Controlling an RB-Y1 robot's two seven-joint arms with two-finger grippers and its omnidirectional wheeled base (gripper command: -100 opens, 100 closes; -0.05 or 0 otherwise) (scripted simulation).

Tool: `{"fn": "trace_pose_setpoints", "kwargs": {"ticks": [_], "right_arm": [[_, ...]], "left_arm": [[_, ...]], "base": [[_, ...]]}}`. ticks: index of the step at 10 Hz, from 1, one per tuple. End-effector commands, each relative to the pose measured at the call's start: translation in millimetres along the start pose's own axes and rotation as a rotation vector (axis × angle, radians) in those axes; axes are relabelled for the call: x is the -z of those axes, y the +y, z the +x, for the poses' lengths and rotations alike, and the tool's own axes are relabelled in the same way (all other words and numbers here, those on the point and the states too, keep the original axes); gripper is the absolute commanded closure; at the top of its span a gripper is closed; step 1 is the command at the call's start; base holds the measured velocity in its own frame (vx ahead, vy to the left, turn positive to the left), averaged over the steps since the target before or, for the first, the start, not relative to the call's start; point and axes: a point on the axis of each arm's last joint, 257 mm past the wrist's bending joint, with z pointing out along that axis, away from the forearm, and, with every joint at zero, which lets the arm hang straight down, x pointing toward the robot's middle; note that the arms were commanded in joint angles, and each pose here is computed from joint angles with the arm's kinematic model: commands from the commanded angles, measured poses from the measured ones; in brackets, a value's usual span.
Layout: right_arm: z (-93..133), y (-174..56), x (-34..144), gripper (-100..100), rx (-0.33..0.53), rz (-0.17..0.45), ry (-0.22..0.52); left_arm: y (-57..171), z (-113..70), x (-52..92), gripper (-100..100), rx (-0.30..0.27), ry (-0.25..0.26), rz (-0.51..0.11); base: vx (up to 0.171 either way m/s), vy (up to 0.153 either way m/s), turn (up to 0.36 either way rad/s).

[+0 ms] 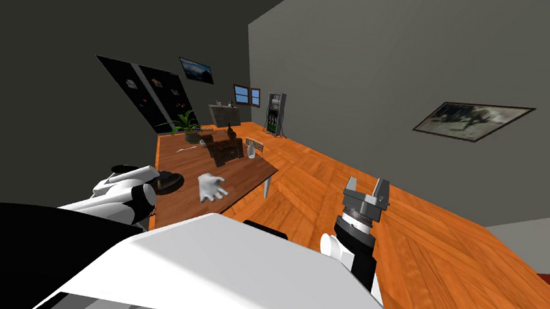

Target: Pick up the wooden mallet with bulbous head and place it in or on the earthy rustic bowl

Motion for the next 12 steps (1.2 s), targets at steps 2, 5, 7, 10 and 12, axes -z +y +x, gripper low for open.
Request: {"fn": "trace_pose_setpoints", "kwargs": {"ticks": [2,5,7,10,12], "right_arm": [[0,0,0.0,0,0.0,0.0,0.0],[0,0,0.0,0,0.0,0.0,0.0],[0,0,0.0,0,0.0,0.0,0.0],[0,0,0.0,0,0.0,0.0,0.0],[0,0,0.0,0,0.0,0.0,0.0]], "left_arm": [[0,0.0,0.0,-100,0.0,0.0,0.0],[-7,20.0,5.7,-100,0.005,0.003,0.005],[-12,33.2,9.9,-100,0.009,0.005,0.009],[-21,59.1,19.4,-100,0.017,0.009,0.017],[-22,54.3,17.8,0,0.017,0.008,0.015]], "base": [[0.0,0.0,0.0],[-0.011,-0.012,-0.02],[-0.028,-0.04,-0.031],[-0.034,-0.047,-0.038],[-0.006,-0.01,-0.001]]}}
